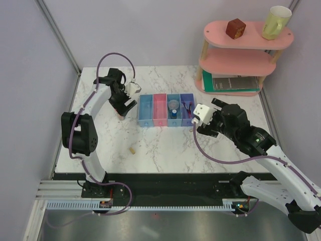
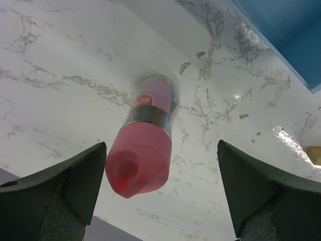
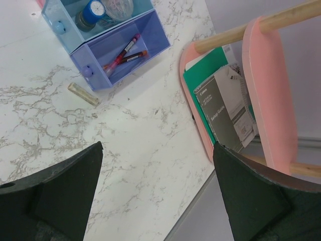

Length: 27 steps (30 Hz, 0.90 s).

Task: Sort the stationery into containers
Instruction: Pick up the stationery from the center of the board.

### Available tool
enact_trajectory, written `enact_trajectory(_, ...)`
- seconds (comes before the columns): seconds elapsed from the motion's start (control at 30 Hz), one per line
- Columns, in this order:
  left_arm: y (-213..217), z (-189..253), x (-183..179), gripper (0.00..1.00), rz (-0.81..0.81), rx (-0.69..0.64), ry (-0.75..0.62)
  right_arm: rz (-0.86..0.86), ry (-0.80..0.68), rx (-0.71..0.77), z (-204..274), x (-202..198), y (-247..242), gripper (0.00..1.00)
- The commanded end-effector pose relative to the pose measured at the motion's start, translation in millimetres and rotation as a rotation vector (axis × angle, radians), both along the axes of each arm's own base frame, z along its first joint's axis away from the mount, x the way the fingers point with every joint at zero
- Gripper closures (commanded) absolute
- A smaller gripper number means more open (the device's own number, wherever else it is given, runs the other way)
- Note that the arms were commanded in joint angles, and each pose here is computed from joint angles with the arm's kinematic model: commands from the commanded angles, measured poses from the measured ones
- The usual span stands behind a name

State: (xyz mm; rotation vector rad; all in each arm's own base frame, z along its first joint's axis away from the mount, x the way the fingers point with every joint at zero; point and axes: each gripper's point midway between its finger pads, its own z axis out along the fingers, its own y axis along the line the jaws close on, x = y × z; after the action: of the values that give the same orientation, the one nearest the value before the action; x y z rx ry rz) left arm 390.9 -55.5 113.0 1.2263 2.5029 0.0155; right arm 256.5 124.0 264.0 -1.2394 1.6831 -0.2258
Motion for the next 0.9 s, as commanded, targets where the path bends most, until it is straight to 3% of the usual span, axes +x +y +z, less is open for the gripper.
enact_trajectory(0.0,2,13,-3,0.02,-0.026,-0.024,-0.032,-0.008,-0.034,0.052,21,2,3,0.02)
enact_trajectory(0.27,12,3,3,0.07,-0.022,0.008,-0.029,-0.014,-0.028,0.070,23,0,3,0.02)
enact_trajectory(0.37,12,0,5,0.22,-0.019,0.006,-0.025,-0.017,-0.026,0.075,24,0,3,0.02)
enact_trajectory(0.4,12,-1,5,0.35,-0.018,0.006,-0.024,-0.017,-0.025,0.078,24,0,3,0.02)
enact_trajectory(0.6,12,-9,5,0.71,-0.015,0.005,-0.009,-0.012,-0.024,0.092,27,0,5,0.02)
enact_trajectory(0.63,12,-10,5,0.78,-0.014,0.005,-0.008,-0.011,-0.024,0.093,27,-1,5,0.02)
enact_trajectory(0.67,12,-11,4,0.92,-0.014,0.006,-0.003,-0.012,-0.025,0.093,28,0,5,0.02)
enact_trajectory(0.7,13,-11,4,0.98,-0.012,0.008,-0.005,-0.011,-0.027,0.095,29,0,6,0.02)
enact_trajectory(0.87,7,11,1,0.98,-0.024,-0.019,-0.044,-0.016,-0.030,0.092,29,-1,4,0.02)
